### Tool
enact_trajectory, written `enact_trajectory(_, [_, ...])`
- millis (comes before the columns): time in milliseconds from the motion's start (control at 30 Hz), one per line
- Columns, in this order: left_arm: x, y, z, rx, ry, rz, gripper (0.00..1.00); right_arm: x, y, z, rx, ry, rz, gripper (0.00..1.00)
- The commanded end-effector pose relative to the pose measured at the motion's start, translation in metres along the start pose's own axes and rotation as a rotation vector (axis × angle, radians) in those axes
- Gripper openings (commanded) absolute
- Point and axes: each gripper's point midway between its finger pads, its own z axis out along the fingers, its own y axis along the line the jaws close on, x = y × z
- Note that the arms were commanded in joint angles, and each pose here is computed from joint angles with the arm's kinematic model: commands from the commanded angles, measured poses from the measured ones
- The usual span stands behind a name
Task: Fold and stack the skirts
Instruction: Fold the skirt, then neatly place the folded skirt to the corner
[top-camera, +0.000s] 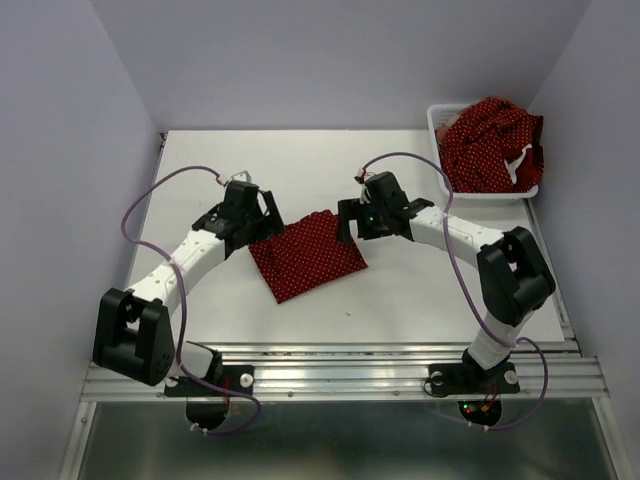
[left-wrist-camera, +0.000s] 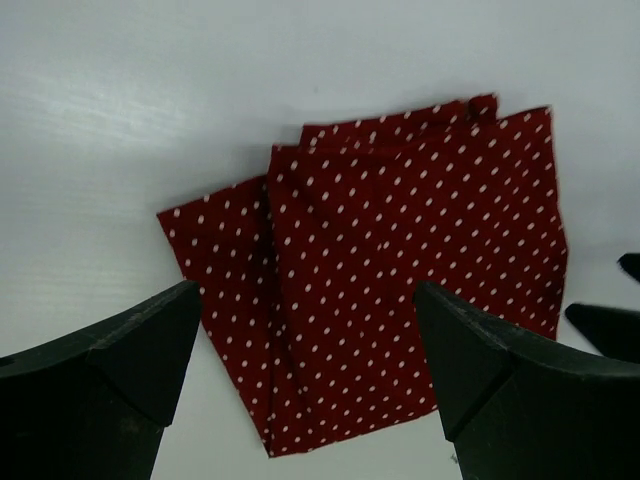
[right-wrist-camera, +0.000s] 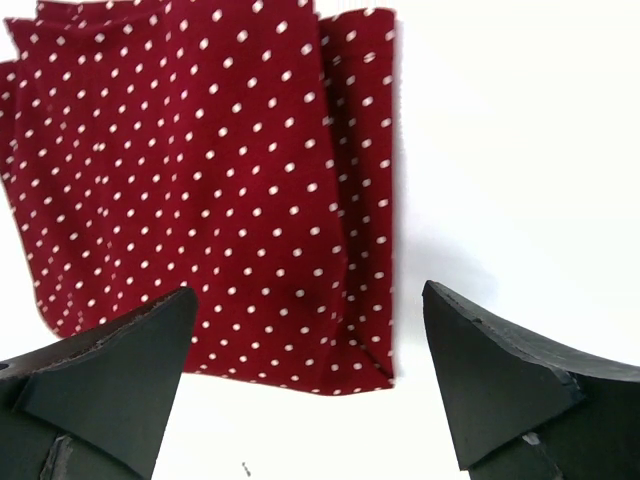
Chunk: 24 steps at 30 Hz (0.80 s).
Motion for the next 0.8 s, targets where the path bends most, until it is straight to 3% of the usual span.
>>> enact_trajectory(0, [0.058,0.025,-0.007,-0.022,0.133,-0.066,0.99,-0.037,-0.002,-0.012,0.061,-0.108,-0.055,1.00])
enact_trajectory(133, [0.098,0.029,-0.002,0.019,0.208,-0.106,0.99,-0.040,-0.002,-0.014,0.064,-0.111,-0.072,1.00])
enact_trajectory(333, [0.107,0.010,0.010,0.179,0.156,-0.195,0.99,-0.037,0.002,-0.016,0.039,-0.098,-0.102,1.00])
enact_trajectory(433, [0.106,0.018,0.019,0.143,0.122,-0.233,0.99,-0.037,0.002,-0.017,0.040,-0.100,-0.111,1.00])
enact_trajectory(600, [0.125,0.039,0.035,0.025,0.190,-0.210,0.99,-0.038,0.000,-0.019,0.049,-0.104,-0.122,1.00])
enact_trajectory(667, [0.132,0.046,0.040,-0.021,0.220,-0.199,0.82,-0.040,0.000,-0.020,0.051,-0.108,-0.127,1.00])
enact_trajectory(700, [0.129,0.050,0.041,-0.055,0.220,-0.193,0.62,-0.040,0.000,-0.021,0.055,-0.107,-0.128,1.00])
enact_trajectory(767, [0.129,0.061,0.044,-0.135,0.235,-0.171,0.45,-0.042,-0.003,-0.024,0.071,-0.121,-0.131,1.00])
